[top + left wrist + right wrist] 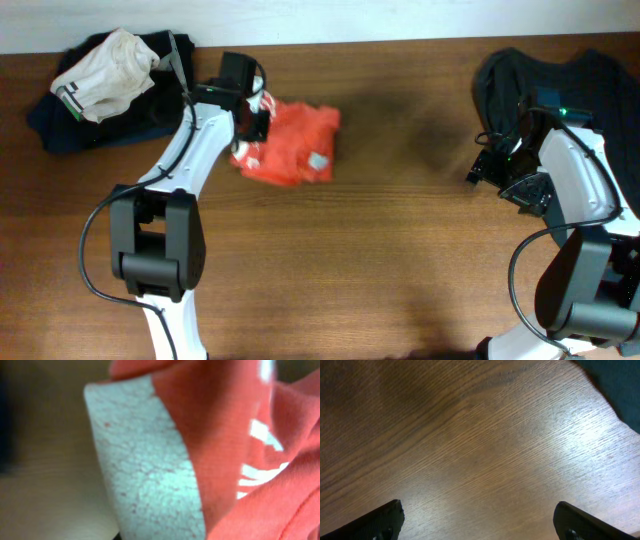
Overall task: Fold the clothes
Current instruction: 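Carry the folded shirt with the left gripper onto the top-left stack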
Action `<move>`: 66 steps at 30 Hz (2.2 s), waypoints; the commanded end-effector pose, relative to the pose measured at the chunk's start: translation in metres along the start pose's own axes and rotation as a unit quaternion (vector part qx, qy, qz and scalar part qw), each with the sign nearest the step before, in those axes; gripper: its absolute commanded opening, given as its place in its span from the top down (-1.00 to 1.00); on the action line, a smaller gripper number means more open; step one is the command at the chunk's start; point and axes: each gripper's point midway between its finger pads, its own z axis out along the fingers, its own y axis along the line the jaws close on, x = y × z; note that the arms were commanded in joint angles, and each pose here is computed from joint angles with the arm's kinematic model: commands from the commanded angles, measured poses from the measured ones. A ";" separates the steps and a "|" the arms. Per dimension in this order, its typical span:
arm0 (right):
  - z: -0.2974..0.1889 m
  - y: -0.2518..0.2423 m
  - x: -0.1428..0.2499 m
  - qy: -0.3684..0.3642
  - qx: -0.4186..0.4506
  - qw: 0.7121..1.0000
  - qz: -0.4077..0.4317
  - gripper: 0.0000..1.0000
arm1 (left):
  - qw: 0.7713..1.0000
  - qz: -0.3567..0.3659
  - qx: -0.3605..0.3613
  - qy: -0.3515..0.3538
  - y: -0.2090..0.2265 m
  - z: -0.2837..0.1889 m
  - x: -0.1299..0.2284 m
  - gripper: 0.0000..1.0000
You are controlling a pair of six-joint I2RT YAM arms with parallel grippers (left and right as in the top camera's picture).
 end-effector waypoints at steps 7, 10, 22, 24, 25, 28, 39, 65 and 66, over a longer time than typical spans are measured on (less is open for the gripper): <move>-0.007 0.001 -0.005 -0.013 -0.004 1.000 0.004 -0.97 | 0.971 -0.089 -0.165 -0.146 0.159 -0.038 -0.076 0.99; -0.007 0.001 -0.005 -0.013 -0.004 1.000 0.004 -0.97 | 0.960 -0.106 -0.176 -0.193 0.178 -0.060 -0.100 0.99; -0.007 0.001 -0.005 -0.013 -0.004 1.000 0.004 -0.97 | 0.894 -0.269 -0.232 -0.273 0.252 -0.098 -0.107 0.99; -0.007 0.001 -0.005 -0.013 -0.004 1.000 0.004 -0.98 | 0.862 -0.329 -0.258 -0.286 0.275 -0.107 -0.097 0.99; -0.007 0.001 -0.005 -0.013 -0.004 1.000 0.004 -0.97 | 0.858 -0.333 -0.262 -0.291 0.282 -0.109 -0.097 0.99; -0.007 0.001 -0.005 -0.013 -0.004 1.000 0.004 -0.97 | 0.847 -0.347 -0.275 -0.293 0.306 -0.114 -0.088 0.99; -0.007 0.001 -0.005 -0.013 -0.004 1.000 0.004 -0.97 | 0.854 -0.361 -0.299 -0.226 0.340 -0.069 -0.045 -0.09; -0.007 0.001 -0.005 -0.013 -0.004 1.000 0.004 -0.97 | 0.943 -0.213 -0.128 -0.220 0.288 -0.042 -0.077 -0.98; -0.007 0.001 -0.005 -0.013 -0.004 1.000 0.004 -0.97 | 0.941 -0.212 -0.130 -0.229 0.285 -0.073 -0.080 -0.98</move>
